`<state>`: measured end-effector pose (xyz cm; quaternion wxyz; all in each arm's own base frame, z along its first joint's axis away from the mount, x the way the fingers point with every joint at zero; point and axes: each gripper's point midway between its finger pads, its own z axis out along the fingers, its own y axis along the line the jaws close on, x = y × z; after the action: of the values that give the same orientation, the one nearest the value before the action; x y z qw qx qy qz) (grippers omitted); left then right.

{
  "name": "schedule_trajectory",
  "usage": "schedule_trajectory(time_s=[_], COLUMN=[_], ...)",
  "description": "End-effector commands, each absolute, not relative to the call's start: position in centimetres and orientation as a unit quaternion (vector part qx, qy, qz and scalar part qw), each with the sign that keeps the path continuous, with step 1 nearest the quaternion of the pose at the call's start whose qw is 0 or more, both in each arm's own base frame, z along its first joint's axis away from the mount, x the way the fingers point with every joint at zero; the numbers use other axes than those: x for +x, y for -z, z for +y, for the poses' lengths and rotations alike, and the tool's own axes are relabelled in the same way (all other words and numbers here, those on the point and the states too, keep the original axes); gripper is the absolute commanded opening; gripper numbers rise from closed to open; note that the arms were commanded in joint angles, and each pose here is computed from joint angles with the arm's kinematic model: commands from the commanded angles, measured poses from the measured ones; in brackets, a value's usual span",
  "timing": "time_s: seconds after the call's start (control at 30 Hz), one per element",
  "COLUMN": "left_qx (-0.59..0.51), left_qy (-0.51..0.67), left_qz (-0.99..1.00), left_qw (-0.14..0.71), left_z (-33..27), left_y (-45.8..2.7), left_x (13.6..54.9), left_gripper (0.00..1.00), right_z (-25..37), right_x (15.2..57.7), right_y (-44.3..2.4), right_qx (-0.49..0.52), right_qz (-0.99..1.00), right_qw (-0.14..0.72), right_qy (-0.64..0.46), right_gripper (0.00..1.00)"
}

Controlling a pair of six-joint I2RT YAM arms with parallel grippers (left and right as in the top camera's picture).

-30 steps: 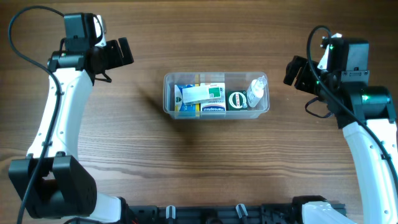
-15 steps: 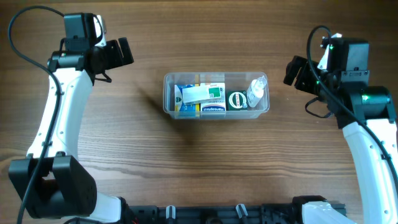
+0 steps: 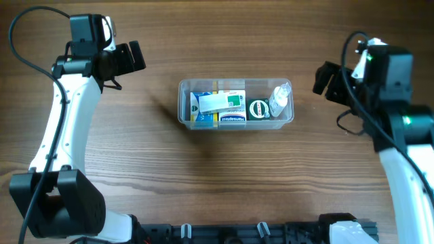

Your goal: Pack container

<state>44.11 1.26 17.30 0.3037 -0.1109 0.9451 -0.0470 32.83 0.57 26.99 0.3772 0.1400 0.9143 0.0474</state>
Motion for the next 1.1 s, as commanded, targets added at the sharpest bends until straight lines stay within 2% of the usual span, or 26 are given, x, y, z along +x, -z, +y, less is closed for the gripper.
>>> schedule_trajectory(time_s=[0.0,0.33,0.53,0.8,1.07], left_qx=[-0.119,-0.119,-0.119,-0.119,-0.119], left_qy=[0.046,0.046,0.046,0.046,0.046], left_qz=[0.943,0.942,0.943,0.942,0.943], left_qw=[0.309,0.309,0.309,0.309,0.309], left_z=[1.5,1.5,1.5,1.5,1.5], left_y=[-17.8,-17.8,-17.8,-17.8,-17.8], left_x=[44.0,44.0,44.0,44.0,44.0], left_gripper=[1.00,1.00,1.00,1.00,1.00], right_z=[0.4,0.1,-0.1,-0.6,-0.6], right_x=[30.9,24.4,19.9,14.6,13.3], right_y=[-30.8,-38.0,-40.6,-37.9,-33.2], right_qx=[0.135,0.128,0.124,0.129,0.132], right_qz=[0.890,0.820,0.782,0.787,0.781], right_qw=[0.433,0.552,0.605,0.598,0.605], right_qy=[-0.053,-0.077,-0.087,-0.079,-0.086], right_gripper=[1.00,1.00,1.00,1.00,1.00])
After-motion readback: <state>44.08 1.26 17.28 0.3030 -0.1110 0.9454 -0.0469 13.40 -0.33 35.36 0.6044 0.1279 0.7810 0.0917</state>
